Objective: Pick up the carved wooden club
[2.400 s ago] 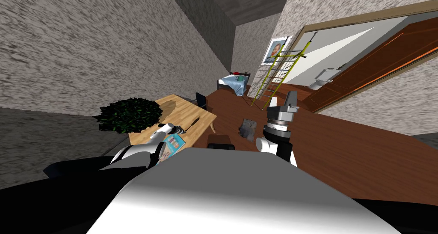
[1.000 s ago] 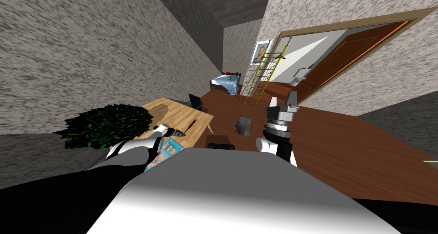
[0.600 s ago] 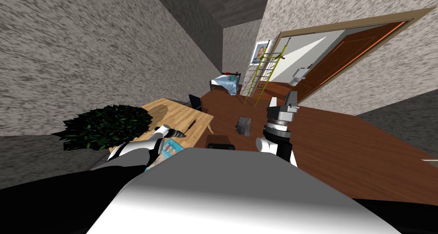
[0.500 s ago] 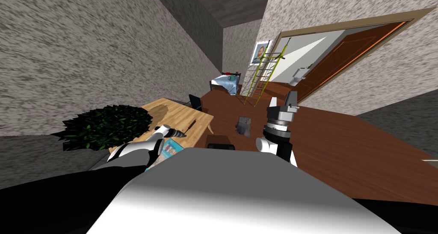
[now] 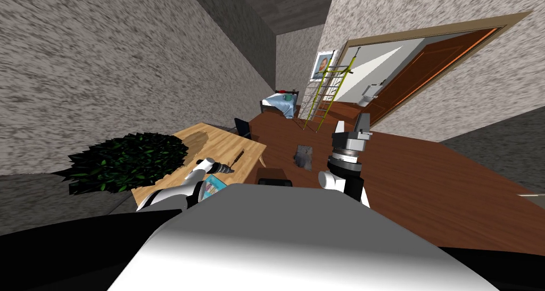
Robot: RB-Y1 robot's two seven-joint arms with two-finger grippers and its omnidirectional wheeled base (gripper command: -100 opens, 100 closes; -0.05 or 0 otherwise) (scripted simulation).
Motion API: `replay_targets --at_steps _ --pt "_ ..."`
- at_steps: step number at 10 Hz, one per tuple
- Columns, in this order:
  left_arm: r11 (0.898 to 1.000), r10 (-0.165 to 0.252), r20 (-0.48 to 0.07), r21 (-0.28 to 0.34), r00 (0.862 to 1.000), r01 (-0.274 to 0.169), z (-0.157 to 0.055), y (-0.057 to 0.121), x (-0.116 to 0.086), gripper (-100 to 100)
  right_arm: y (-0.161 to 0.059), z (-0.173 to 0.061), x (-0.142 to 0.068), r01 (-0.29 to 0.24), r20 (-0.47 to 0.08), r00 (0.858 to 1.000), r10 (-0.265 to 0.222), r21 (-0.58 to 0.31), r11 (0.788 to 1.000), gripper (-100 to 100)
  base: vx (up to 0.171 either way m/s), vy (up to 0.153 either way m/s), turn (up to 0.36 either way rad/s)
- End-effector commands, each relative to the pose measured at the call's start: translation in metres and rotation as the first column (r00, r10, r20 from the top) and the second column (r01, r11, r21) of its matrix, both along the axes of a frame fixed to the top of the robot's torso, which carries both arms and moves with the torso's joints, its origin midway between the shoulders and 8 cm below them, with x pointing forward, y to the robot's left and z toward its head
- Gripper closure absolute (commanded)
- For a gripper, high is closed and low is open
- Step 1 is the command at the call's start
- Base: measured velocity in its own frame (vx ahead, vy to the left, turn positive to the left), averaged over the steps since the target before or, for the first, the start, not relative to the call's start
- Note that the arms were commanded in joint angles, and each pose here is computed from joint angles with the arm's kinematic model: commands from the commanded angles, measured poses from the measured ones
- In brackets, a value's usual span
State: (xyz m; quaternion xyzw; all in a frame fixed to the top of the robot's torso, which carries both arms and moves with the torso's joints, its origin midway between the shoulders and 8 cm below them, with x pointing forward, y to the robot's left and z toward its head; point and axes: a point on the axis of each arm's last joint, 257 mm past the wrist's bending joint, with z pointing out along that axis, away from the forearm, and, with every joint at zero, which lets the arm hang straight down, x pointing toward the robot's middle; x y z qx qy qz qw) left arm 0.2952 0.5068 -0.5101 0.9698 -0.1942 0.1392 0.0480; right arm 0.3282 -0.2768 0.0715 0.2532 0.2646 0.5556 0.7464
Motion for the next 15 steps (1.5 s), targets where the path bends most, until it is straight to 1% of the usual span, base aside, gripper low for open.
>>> replay_targets --at_steps 1,2,3,4,5,6,8,9,10,11,12,13,14,15 --pt "1.0 -0.011 0.018 0.008 1.0 0.011 0.004 0.0 0.006 -100 0.0 0.0 0.0 0.0 0.0 1.0 0.0 0.0 1.0 0 0.01 0.012 -0.002" --pt "1.0 0.014 -0.017 -0.011 1.0 -0.014 -0.008 -0.008 -0.016 -100 0.0 0.0 0.0 0.0 0.0 1.0 0.0 0.0 1.0 0 0.016 0.018 -0.034" --pt "1.0 -0.001 0.007 0.001 1.0 0.001 -0.002 -0.006 -0.005 -100 0.0 0.0 0.0 0.0 0.0 1.0 0.0 0.0 1.0 0 0.015 0.024 -0.012" --pt "1.0 -0.008 0.019 0.007 1.0 0.008 0.002 -0.006 0.0 -100 0.0 0.0 0.0 0.0 0.0 1.0 0.0 0.0 1.0 0 0.007 0.014 -0.002" --pt "1.0 -0.008 0.019 0.007 1.0 0.008 0.002 -0.006 0.0 -100 0.0 0.0 0.0 0.0 0.0 1.0 0.0 0.0 1.0 0 0.0 0.0 0.0" --pt "1.0 0.019 -0.015 -0.01 1.0 -0.019 -0.01 -0.013 -0.022 -100 0.0 0.0 0.0 0.0 0.0 1.0 0.0 0.0 1.0 0 0.016 0.015 -0.04" --pt "1.0 -0.001 0.02 0.008 1.0 0.001 0.0 -0.011 -0.006 -100 0.0 0.0 0.0 0.0 0.0 1.0 0.0 0.0 1.0 0 0.014 0.022 -0.005" --pt "1.0 0.03 -0.017 -0.007 0.999 -0.03 -0.012 -0.016 -0.03 -100 0.0 0.0 0.0 0.0 0.0 1.0 0.0 0.0 1.0 0 0.017 0.032 -0.048" --pt "1.0 0.014 0.012 0.007 1.0 -0.014 -0.003 -0.015 -0.018 -100 0.0 0.0 0.0 0.0 0.0 1.0 0.0 0.0 1.0 0 0.02 0.029 -0.017" --pt "0.999 0.045 -0.02 -0.003 0.999 -0.045 -0.013 -0.019 -0.04 -100 0.0 0.0 0.0 0.0 0.0 1.0 0.0 0.0 1.0 0 0.03 0.033 -0.028" --pt "0.999 0.03 0.008 0.011 1.0 -0.03 -0.004 -0.017 -0.028 -100 0.0 0.0 0.0 0.0 0.0 1.0 0.0 0.0 1.0 0 0.022 0.033 -0.014" --pt "1.0 0.023 0.02 0.018 1.0 -0.023 -0.001 -0.016 -0.023 -100 0.0 0.0 0.0 0.0 0.0 1.0 0.0 0.0 1.0 0 0.006 0.013 0.004" --pt "0.998 0.056 -0.01 0.011 0.998 -0.056 -0.009 -0.019 -0.045 -100 0.0 0.0 0.0 0.0 0.0 1.0 0.0 0.0 1.0 0 0.013 0.023 -0.034" --pt "0.999 0.046 0.009 0.021 0.999 -0.047 -0.003 -0.018 -0.037 -100 0.0 0.0 0.0 0.0 0.0 1.0 0.0 0.0 1.0 0 0.016 0.024 -0.016"
